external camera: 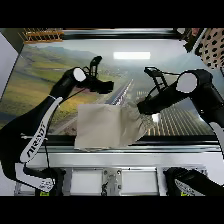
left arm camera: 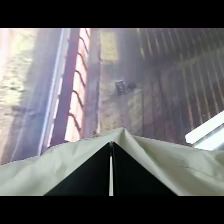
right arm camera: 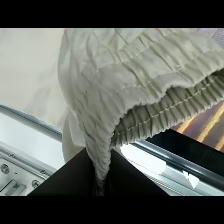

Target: Fold the clothes and pants, and hang the long-sleeved shirts on hangers.

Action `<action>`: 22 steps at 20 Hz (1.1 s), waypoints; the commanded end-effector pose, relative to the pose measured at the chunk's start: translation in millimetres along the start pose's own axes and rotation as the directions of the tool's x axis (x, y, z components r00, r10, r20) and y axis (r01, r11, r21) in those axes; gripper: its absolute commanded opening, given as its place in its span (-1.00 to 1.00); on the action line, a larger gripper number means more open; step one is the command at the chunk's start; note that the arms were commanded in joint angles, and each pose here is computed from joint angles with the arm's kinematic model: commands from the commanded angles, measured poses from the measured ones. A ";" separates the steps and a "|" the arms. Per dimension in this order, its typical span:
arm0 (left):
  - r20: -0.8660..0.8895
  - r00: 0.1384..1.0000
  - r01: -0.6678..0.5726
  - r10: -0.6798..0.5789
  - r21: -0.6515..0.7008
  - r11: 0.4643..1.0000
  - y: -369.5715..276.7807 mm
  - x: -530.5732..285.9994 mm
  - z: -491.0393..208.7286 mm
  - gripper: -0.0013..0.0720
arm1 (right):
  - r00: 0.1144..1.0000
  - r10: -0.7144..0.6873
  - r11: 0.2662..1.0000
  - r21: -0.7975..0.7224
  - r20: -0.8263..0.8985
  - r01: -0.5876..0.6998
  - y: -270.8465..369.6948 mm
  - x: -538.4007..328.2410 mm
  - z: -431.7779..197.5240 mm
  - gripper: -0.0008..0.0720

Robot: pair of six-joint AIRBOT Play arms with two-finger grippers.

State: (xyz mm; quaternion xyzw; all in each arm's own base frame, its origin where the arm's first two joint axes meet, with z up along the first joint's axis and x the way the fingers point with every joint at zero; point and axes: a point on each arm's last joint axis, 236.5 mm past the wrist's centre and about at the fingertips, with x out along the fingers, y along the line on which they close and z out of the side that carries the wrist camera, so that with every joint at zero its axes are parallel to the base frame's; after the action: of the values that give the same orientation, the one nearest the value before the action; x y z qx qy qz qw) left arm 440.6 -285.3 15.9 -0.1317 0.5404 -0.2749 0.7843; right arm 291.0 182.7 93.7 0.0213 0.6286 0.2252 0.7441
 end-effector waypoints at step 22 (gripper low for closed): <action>-0.266 0.951 0.179 -0.160 0.048 0.983 -106.2 144.8 -139.8 -0.95 | 0.990 -0.139 0.986 0.094 0.021 0.136 -16.1 -31.5 4.5 -0.93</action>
State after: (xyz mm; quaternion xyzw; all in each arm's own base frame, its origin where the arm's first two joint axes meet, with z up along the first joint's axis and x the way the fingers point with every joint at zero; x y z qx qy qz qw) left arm 319.9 -436.6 -92.5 -0.1144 0.6141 -0.3719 0.6866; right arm 295.9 153.2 117.8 0.0083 0.6313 0.1444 0.7619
